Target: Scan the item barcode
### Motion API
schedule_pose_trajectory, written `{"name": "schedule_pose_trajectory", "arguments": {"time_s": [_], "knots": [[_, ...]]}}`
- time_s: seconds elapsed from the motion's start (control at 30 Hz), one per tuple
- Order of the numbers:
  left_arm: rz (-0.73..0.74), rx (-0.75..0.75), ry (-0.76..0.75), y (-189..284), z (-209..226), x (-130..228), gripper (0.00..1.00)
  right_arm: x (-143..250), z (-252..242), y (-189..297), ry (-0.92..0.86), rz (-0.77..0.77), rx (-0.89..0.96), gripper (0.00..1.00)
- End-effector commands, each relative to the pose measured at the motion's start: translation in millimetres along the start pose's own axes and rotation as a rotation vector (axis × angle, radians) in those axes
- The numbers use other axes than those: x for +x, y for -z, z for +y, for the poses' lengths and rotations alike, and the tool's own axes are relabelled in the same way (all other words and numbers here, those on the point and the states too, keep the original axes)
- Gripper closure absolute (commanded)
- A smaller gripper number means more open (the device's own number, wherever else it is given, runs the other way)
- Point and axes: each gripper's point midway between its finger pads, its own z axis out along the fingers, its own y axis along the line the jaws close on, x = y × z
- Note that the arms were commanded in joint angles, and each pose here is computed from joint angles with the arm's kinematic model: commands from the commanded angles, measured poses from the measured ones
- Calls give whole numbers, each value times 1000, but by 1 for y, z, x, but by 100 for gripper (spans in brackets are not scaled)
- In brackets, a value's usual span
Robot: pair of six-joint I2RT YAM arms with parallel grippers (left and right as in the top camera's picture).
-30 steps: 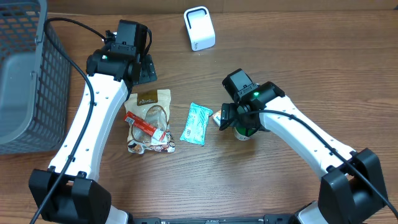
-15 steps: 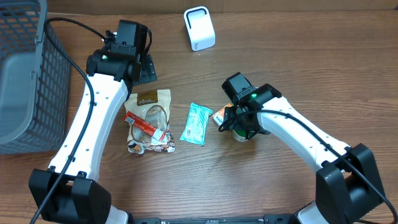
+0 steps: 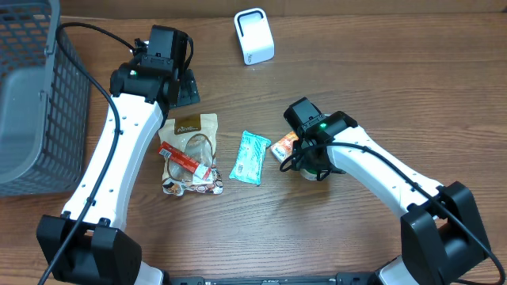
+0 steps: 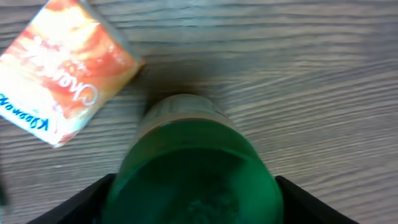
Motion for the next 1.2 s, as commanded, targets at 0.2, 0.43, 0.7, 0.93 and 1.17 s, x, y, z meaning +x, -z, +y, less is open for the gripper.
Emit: {"name": "schedule_pose_trajectory", "arguments": {"time_s": [0.2,0.43,0.7,0.93,1.17], "knots": [[-29,-5,-8,8,4,-7,1,-14,-23,-2,90,-51,96,33],[-29,-5,-8,8,4,-7,0,-29,-45,-7,-2,-52,98,33],[-29,-5,-8,8,4,-7,0,-36,-59,-10,-52,-51,99,17],[-29,-5,-8,8,4,-7,0,-61,-63,31,-62,-77,78,3],[-29,-5,-8,8,4,-7,0,-73,-2,80,-66,-43,-275,9]]}}
